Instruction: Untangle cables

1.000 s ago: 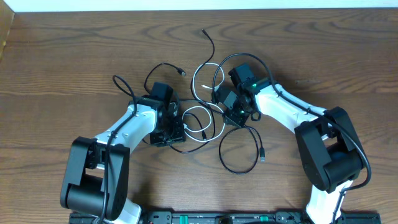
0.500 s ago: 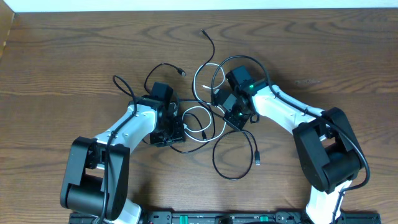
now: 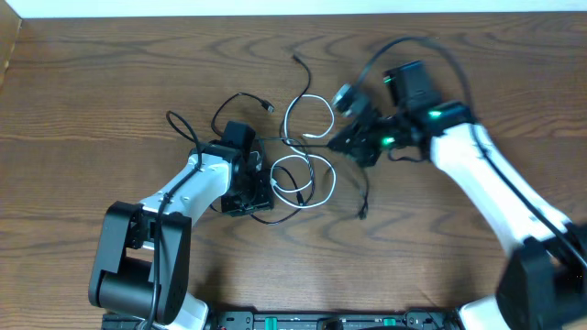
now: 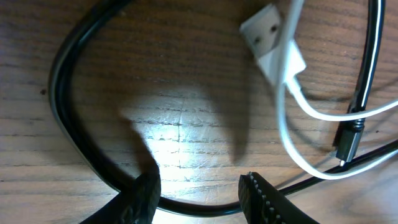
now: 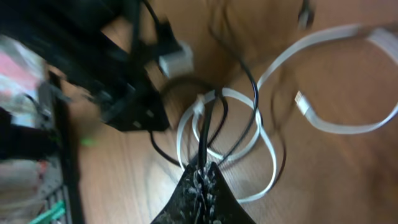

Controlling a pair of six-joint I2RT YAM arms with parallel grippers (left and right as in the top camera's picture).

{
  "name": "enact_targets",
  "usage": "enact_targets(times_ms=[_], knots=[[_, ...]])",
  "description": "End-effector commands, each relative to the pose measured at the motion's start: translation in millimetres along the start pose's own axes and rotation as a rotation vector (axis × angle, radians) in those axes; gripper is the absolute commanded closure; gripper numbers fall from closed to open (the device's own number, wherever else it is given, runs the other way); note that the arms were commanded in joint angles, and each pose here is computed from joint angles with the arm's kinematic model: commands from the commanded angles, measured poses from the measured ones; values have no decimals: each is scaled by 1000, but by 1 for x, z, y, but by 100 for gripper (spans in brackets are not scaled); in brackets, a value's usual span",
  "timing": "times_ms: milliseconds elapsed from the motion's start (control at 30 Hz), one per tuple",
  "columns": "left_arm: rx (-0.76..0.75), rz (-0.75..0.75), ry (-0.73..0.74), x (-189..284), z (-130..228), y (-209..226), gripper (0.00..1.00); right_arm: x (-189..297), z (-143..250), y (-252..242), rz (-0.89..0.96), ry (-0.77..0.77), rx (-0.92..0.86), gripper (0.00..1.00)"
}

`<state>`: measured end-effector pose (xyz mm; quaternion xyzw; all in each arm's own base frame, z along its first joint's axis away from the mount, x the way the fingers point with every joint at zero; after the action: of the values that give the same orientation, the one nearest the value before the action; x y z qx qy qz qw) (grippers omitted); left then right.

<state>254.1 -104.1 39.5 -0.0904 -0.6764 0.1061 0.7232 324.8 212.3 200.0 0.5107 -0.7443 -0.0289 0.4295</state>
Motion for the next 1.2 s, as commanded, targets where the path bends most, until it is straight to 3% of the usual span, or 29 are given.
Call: enact_targets(times_ms=[0,167,333,400,733,867,900,933,1167], knots=[[5,-22,28,-7,8,6,54,28,-17,20,-79,-96,23,99],[5,-22,28,-7,8,6,54,66,-35,35,-132,-222,93,99],[5,-22,28,-7,8,6,53,89,-42,25,-36,-285,101,98],[5,-22,27,-7,8,6,54,88,-39,17,20,-266,78,89],[5,-22,28,-7,8,6,54,59,14,-39,344,-24,-173,75],[5,-22,28,-7,8,6,54,41,36,-49,313,64,-265,59],[5,-22,28,-7,8,6,54,38,40,-49,294,82,-283,27],[5,-22,28,-7,8,6,54,34,43,-49,270,97,-307,1],[4,-21,25,-7,8,5,54,10,54,-70,260,125,-465,1]])
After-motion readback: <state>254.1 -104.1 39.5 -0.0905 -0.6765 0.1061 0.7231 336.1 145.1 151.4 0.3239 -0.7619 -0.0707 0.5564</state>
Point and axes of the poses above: each gripper's point midway between its finger pads, its own x axis back along the fingers, its own y axis along the line the jaws close on, z = x × y, the point moved 4 cm from there along x, back along the fingers, and after that the axes turned 6 degrees about -x, right-handed, at the moved point
